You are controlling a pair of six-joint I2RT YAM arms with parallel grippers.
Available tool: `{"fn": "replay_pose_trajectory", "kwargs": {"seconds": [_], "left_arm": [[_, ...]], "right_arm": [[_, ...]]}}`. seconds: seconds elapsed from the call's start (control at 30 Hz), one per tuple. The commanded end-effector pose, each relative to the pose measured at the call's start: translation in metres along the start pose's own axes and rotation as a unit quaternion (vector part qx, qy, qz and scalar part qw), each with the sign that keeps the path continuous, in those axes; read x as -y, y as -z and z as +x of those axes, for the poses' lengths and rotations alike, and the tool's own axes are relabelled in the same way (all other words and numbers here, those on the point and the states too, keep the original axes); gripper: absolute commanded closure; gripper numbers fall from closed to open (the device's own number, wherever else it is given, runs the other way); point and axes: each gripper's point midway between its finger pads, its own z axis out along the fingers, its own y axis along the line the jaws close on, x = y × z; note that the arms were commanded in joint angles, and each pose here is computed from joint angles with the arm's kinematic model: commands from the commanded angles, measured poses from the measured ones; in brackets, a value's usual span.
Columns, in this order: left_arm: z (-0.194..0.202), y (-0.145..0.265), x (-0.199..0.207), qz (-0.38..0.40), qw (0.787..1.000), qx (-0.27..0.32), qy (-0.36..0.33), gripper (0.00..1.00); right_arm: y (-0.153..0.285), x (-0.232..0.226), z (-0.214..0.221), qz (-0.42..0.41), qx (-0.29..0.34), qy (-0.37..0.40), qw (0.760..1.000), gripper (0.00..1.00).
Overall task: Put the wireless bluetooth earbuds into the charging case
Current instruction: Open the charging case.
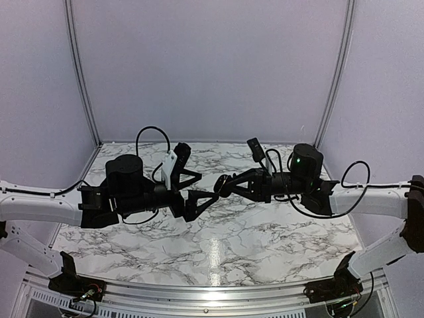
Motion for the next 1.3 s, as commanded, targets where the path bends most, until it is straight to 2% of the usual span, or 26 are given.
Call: {"fn": "replay_pose_trajectory", "kwargs": {"seconds": [0.0,0.4,0.93,1.07,1.27], "left_arm": [[-0.007,-0.004,0.004,0.013,1.000,0.013,0.010,0.01],[-0.011,-0.012,-0.025,-0.023,0.998,0.017,0.053,0.03],[-0.025,0.007,-0.057,-0.050,0.994,0.046,0.087,0.06],[-0.030,0.020,-0.050,-0.032,0.994,0.075,0.070,0.05],[-0.027,0.039,-0.014,0.066,0.993,0.095,0.020,0.03]], "right_arm": [[-0.008,-0.015,-0.018,-0.023,0.017,0.043,0.999,1.00],[-0.007,-0.034,-0.012,-0.066,0.012,0.058,0.996,1.00],[-0.005,-0.039,-0.008,-0.085,0.008,0.064,0.994,1.00],[-0.005,-0.038,-0.012,-0.075,0.016,0.068,0.995,1.00],[-0.005,-0.037,-0.020,-0.067,0.029,0.079,0.994,1.00]]}}
